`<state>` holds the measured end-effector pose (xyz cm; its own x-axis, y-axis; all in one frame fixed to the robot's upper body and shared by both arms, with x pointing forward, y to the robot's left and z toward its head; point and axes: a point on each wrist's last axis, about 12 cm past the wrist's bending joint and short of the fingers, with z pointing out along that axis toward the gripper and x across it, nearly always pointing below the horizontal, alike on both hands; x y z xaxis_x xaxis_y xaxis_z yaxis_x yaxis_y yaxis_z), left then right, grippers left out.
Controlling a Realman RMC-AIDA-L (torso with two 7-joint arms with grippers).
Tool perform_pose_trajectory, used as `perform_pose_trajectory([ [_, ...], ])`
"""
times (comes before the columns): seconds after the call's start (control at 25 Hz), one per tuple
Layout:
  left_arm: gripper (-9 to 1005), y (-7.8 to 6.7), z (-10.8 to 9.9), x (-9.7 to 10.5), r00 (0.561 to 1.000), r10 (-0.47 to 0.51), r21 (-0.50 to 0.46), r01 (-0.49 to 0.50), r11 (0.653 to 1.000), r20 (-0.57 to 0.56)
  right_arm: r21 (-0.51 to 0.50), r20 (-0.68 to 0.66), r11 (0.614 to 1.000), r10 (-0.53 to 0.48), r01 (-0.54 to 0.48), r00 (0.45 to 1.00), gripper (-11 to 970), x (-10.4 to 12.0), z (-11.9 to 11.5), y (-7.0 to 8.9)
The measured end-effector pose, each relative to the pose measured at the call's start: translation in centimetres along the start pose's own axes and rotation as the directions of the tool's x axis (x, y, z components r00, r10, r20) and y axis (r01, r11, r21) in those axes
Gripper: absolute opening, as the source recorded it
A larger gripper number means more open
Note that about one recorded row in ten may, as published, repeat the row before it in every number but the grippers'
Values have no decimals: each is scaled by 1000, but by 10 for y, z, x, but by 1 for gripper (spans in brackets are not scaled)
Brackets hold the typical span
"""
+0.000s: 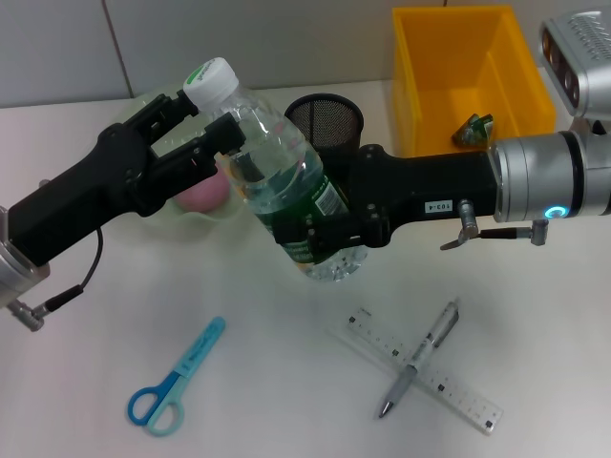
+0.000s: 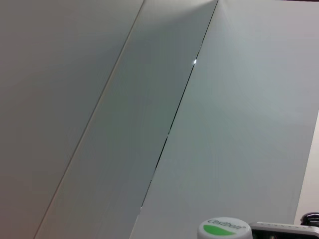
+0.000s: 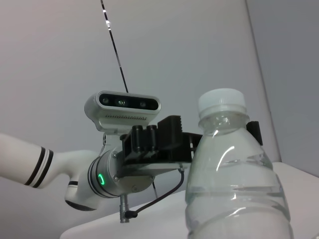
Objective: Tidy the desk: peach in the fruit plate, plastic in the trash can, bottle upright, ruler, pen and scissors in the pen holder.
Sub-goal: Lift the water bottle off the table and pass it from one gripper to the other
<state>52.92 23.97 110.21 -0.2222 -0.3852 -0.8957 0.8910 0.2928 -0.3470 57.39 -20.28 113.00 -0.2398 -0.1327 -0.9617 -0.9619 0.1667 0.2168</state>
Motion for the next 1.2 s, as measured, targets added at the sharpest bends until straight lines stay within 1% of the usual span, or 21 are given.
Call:
perform_pose_trajectory([
  [1.2,870,1,7,-1,1000,-7,10,7,1000,8,-16,-24,1000,-9,8,1000,768,0,8,-1],
])
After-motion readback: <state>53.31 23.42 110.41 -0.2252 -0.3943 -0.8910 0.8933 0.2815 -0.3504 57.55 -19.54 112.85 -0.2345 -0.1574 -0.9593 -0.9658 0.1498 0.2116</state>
